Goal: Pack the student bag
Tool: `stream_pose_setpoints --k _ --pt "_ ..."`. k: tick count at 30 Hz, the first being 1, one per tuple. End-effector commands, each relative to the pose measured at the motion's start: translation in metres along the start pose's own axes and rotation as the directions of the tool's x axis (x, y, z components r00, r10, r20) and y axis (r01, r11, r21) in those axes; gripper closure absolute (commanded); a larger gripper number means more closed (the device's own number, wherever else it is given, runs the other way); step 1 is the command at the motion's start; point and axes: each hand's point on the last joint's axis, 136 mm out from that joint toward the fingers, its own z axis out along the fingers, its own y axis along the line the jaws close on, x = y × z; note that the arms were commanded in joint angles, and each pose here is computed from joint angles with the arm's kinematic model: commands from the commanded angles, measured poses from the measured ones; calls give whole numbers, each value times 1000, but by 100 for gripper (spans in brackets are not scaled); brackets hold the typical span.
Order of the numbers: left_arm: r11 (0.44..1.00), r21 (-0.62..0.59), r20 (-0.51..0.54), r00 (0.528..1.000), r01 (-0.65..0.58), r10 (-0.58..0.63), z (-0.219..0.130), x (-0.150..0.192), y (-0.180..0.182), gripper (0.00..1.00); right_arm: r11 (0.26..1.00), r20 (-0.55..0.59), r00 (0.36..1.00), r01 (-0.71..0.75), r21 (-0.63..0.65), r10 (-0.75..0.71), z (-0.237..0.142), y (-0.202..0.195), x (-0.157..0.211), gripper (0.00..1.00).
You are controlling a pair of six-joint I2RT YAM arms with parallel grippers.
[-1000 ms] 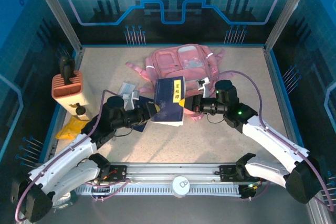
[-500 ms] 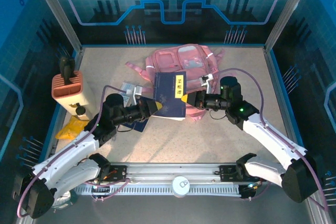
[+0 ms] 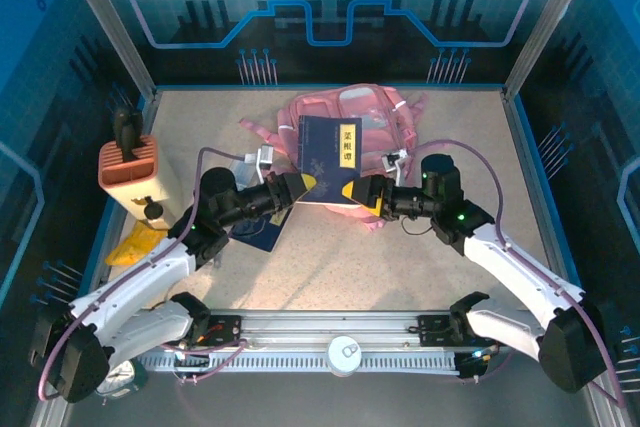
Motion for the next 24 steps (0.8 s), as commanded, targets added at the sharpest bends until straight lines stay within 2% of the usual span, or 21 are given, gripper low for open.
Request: stream_pose_setpoints --k 1,5,12,19,24 --pt "994 89 39 997 -64 60 4 -14 -32 100 993 2 1000 29 -113 -29 -2 33 2 6" --pt "997 39 22 997 -71 71 11 -12 -19 100 987 5 1000 27 -157 -26 -2 43 1 18" --pt "993 -75 16 995 -92 94 9 -12 2 100 992 39 999 29 -120 -25 -4 33 -6 49" --pt "989 -118 -13 996 -93 92 7 -4 14 100 995 55 998 25 -92 -20 -6 26 -12 78" --pt "984 -142 -29 995 -103 100 5 -1 19 99 997 64 998 32 -67 -28 -9 23 -15 90"
